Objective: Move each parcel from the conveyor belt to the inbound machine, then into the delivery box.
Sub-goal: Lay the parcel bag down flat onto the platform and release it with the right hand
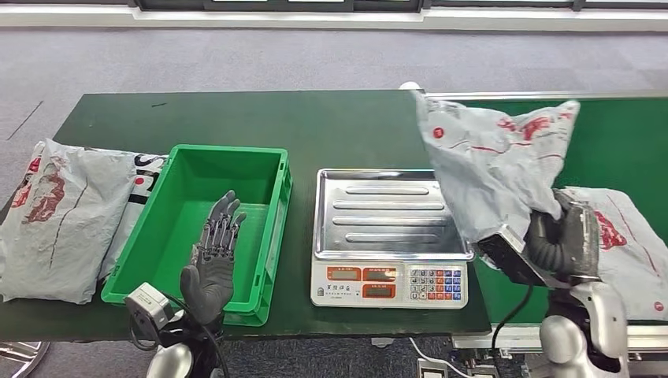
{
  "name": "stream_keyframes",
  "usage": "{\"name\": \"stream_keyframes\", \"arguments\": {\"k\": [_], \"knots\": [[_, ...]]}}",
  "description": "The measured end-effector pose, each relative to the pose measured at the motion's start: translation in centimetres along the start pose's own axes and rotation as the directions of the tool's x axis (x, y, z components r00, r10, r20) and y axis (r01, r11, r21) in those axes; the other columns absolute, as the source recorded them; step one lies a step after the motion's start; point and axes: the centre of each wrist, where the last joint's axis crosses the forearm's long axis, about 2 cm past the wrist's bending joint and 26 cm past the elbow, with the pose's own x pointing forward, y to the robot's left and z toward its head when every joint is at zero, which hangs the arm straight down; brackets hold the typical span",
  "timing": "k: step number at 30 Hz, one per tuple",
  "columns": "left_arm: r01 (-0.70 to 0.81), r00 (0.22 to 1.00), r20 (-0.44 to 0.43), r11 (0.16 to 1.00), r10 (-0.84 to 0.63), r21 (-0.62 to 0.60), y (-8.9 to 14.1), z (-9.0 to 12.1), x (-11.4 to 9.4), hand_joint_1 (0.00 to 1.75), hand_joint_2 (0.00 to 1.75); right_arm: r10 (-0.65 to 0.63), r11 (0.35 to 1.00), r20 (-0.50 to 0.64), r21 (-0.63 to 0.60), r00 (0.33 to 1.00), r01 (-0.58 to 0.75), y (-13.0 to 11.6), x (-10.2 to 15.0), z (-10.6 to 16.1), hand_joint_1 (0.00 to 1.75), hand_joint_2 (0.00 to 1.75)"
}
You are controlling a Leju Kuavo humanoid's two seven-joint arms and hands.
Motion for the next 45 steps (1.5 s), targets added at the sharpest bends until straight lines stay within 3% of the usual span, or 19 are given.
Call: {"name": "stream_keyframes", "arguments": {"k": [7,13,21,34,35,38,39,45], "knots": [[-0.018,1.000,0.011,1.000,0.018,-0.016,-0.1,-1.4,-0.5,0.00,0.00,-0.116,0.987,0.178,0.132,0.977,0.093,4.7,7.8,-2.4,1.75,1.75],[-0.040,0.999,0.001,0.999,0.040,-0.024,-0.6,-1.9,-0.8,0.00,0.00,-0.196,0.968,0.265,0.207,0.944,0.143,6.1,12.2,-2.4,1.75,1.75],[-0.044,0.999,-0.009,0.999,0.044,-0.029,-0.7,-1.9,-1.1,0.00,0.00,-0.218,0.960,0.305,0.239,0.927,0.147,6.7,13.8,-2.1,1.75,1.75],[-0.045,0.999,-0.016,0.999,0.045,-0.025,-0.7,-1.8,-1.2,0.00,0.00,-0.230,0.956,0.314,0.249,0.921,0.154,6.8,14.0,-2.2,1.75,1.75],[-0.046,0.999,-0.015,0.999,0.046,-0.023,-0.7,-1.8,-1.2,0.00,0.00,-0.233,0.955,0.318,0.253,0.919,0.154,6.9,14.1,-2.2,1.49,1.75],[-0.051,0.999,-0.015,0.999,0.051,-0.016,-0.8,-1.8,-1.3,0.00,0.00,-0.225,0.953,0.330,0.271,0.917,0.137,7.2,14.5,-2.3,0.18,1.75],[-0.052,0.999,-0.015,0.999,0.052,-0.013,-0.9,-1.9,-1.3,0.00,0.00,-0.211,0.954,0.328,0.275,0.921,0.121,7.3,14.6,-2.3,0.00,1.75],[-0.051,0.999,-0.019,0.999,0.051,0.004,-1.0,-1.8,-1.2,0.00,0.00,-0.130,0.951,0.293,0.307,0.947,0.036,9.0,13.9,-2.0,0.00,1.75]]}}
